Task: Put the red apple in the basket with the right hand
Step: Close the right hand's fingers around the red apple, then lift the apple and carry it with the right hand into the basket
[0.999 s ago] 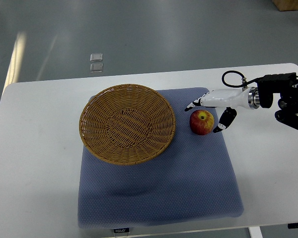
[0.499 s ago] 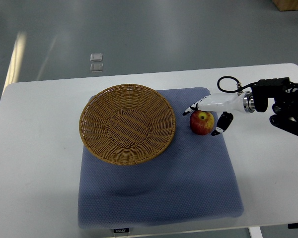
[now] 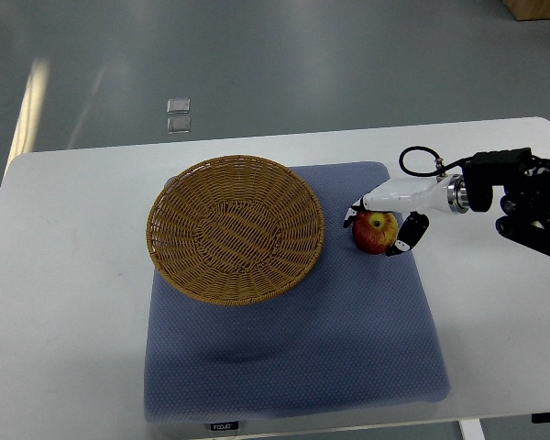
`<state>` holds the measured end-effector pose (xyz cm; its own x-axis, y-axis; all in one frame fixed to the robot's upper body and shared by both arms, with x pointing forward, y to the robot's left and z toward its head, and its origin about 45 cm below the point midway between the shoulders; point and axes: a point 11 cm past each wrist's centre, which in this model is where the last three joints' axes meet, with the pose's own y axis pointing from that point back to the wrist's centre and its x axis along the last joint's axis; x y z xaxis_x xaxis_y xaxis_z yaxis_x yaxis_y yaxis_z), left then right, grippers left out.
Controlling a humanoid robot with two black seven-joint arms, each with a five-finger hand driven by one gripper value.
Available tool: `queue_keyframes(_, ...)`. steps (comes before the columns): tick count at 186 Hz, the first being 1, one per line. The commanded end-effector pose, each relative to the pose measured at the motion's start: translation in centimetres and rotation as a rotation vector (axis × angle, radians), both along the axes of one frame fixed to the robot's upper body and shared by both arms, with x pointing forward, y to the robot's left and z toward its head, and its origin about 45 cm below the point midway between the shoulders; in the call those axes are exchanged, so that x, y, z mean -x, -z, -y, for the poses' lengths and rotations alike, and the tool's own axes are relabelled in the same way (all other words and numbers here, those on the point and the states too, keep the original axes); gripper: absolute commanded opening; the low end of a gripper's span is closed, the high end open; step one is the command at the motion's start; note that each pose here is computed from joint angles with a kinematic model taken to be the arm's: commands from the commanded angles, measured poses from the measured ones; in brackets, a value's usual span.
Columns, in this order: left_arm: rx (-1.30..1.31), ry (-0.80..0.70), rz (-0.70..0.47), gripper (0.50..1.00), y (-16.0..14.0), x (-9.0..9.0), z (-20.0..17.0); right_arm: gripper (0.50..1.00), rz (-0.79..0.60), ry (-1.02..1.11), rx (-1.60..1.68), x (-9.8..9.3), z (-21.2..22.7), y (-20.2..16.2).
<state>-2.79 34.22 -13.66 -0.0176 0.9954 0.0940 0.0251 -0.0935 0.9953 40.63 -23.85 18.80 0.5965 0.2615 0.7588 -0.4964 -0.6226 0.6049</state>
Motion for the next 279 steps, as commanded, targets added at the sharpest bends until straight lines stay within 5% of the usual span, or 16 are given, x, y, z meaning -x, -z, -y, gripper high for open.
queue_keyframes(1,0.0,0.001,0.0,1.0,0.0,0.0,0.0,0.752,0.001,-0.001,0.0,-0.1,0.0,-0.1)
queue_keyframes(52,0.0,0.001,0.0,1.0,0.0,0.0,0.0,0.754,0.023,0.02,0.001,-0.8,0.7,-1.0)
queue_keyframes(145,0.0,0.001,0.0,1.0,0.0,0.0,0.0,0.762,0.206,-0.025,-0.019,-5.0,-2.2,-9.5)
queue_keyframes(214,0.0,0.001,0.0,1.0,0.0,0.0,0.0,0.768,0.191,-0.213,-0.084,-3.3,-13.1,-8.4)
queue_keyframes(279,0.0,0.001,0.0,1.0,0.0,0.0,0.0,0.772,0.149,-0.239,-0.11,-2.1,-16.3,-6.2)
